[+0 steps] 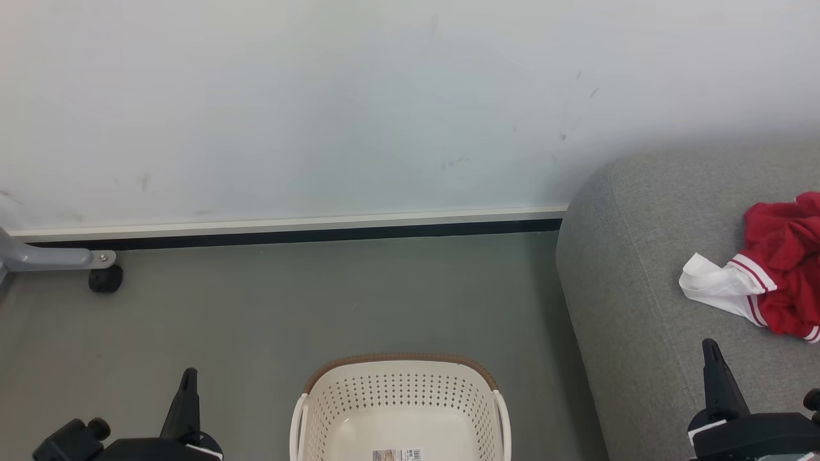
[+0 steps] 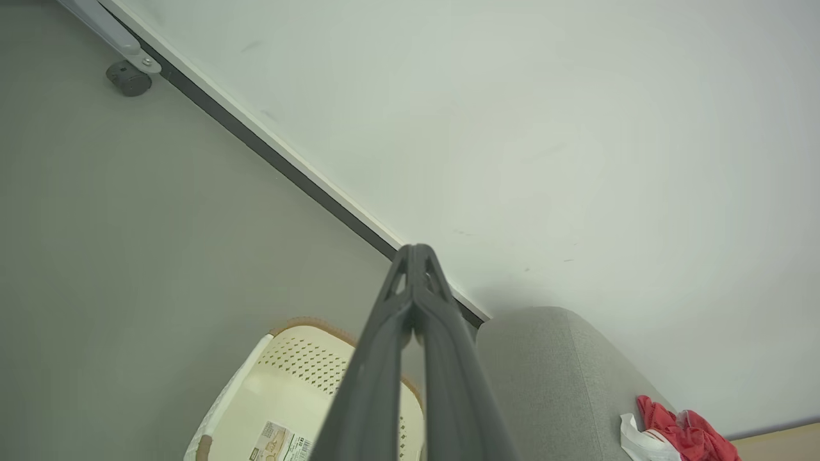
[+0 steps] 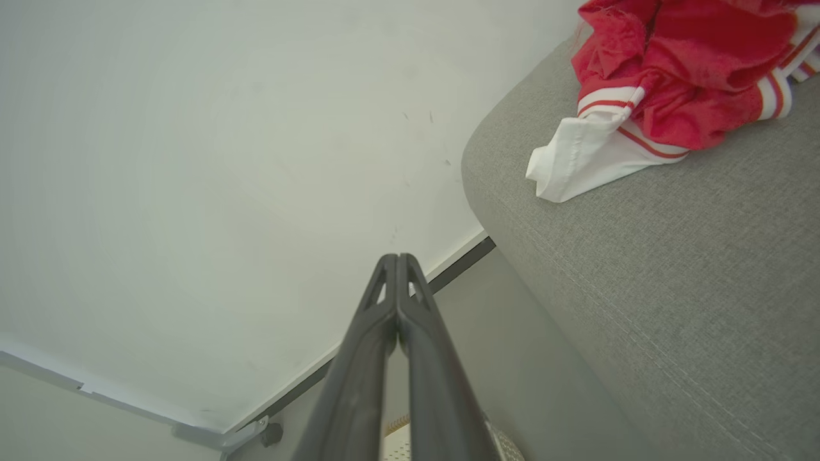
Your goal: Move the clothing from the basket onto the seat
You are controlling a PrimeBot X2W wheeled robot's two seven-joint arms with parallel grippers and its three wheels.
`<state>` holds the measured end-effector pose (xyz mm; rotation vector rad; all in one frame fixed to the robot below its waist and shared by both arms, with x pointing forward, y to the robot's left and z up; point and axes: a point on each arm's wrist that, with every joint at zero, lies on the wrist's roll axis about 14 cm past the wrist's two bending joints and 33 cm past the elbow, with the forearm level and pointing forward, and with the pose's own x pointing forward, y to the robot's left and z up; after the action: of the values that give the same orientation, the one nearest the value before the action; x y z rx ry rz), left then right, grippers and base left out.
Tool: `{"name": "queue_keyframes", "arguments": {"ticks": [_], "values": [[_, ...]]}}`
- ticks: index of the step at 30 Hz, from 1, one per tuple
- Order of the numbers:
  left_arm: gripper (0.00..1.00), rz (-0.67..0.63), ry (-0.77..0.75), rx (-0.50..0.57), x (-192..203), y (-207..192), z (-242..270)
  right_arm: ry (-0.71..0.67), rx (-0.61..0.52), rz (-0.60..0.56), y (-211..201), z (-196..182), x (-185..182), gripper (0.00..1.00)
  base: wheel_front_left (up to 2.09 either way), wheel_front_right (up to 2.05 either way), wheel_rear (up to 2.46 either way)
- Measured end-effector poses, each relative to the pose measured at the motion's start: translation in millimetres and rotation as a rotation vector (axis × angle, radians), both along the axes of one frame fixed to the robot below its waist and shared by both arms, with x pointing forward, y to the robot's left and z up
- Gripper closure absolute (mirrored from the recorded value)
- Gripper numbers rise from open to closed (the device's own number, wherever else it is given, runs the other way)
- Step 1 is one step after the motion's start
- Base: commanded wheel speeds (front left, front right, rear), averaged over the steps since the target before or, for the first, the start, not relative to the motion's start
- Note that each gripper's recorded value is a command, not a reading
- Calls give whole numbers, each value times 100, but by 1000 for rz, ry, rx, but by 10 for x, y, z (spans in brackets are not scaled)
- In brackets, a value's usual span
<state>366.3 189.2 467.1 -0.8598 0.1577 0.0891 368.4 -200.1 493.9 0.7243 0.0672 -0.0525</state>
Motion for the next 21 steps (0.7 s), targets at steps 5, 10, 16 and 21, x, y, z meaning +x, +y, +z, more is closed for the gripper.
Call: {"name": "queue_keyframes", "arguments": {"ticks": [5,10,16,21], "values": [[100,6,4,-60,7,-2,-3,8,72,-5,-11,-17,17,100,0,0,0],[100,12,5,-125,6,0,-12,7,144,-10,-15,-16,38,100,0,0,0],[100,19,1,-197,37,2,8,23,232,-20,-21,-65,35,100,0,0,0],[100,27,0,-260,38,3,3,25,303,-27,-33,-79,43,100,0,0,0]]}}
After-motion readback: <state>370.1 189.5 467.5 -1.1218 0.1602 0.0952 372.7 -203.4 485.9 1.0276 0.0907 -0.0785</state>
